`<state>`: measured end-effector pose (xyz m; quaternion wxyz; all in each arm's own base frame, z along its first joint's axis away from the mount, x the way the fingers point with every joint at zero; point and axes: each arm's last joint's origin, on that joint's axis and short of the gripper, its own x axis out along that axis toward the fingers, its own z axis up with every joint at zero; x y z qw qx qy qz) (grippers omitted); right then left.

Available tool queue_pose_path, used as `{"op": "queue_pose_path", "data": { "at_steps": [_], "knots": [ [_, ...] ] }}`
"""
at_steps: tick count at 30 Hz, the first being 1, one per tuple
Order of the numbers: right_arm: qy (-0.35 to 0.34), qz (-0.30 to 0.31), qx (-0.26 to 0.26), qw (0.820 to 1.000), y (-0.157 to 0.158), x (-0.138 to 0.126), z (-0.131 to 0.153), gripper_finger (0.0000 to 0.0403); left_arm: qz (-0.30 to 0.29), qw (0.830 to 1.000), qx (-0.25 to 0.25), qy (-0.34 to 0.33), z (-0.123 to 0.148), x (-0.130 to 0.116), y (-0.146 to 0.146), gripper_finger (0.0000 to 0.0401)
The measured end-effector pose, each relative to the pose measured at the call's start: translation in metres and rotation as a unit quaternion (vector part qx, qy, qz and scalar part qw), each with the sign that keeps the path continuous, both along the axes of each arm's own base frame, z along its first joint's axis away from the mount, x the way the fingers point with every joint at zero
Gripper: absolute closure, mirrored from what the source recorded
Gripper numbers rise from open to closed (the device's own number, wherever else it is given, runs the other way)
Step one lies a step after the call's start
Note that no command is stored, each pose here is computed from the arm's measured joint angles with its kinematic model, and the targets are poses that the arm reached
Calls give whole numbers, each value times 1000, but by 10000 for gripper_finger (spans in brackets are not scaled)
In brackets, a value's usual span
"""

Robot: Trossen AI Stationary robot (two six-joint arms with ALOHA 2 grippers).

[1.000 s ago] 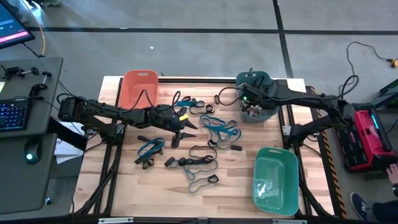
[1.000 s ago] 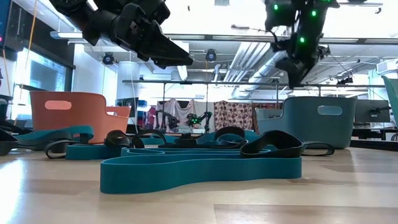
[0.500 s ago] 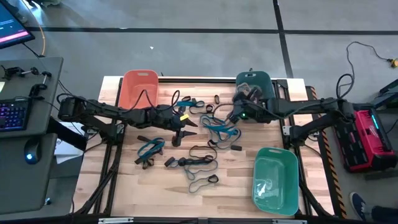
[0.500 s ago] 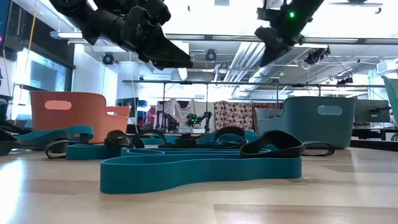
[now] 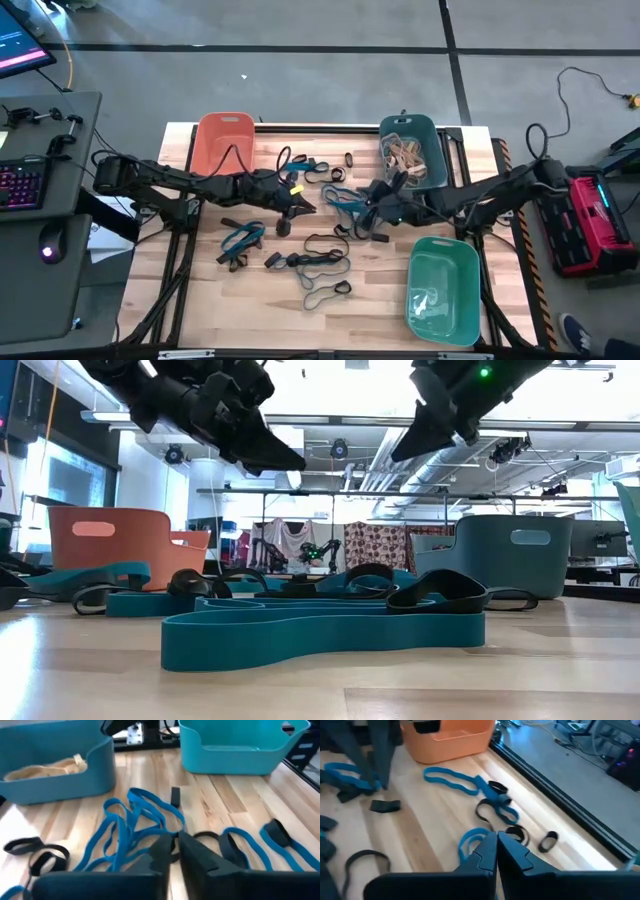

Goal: Sort rubber bands into baskets
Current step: Put the blue rubber band into the green bin

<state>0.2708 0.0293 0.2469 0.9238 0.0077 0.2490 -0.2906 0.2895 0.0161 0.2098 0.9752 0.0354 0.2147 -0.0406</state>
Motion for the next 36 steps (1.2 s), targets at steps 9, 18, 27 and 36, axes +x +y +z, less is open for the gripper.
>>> {"op": "queue_pose_path", "data": {
  "at_steps": [9, 18, 27, 36],
  "knots": [
    [-17, 5, 43, 999, 10, -6, -16, 400, -9, 999, -5, 38, -7, -3, -3, 400],
    [-10, 26, 47, 999, 13, -8, -23, 353, -20, 999, 5, 51, -9, -5, -5, 401],
    [7, 45, 67, 997, 0, 1, -32, 264, -22, 997, -2, 67, -11, -6, -9, 400],
    [54, 77, 60, 994, -4, 28, -49, 234, -44, 998, -11, -52, -17, -11, -21, 401]
  ]
}}
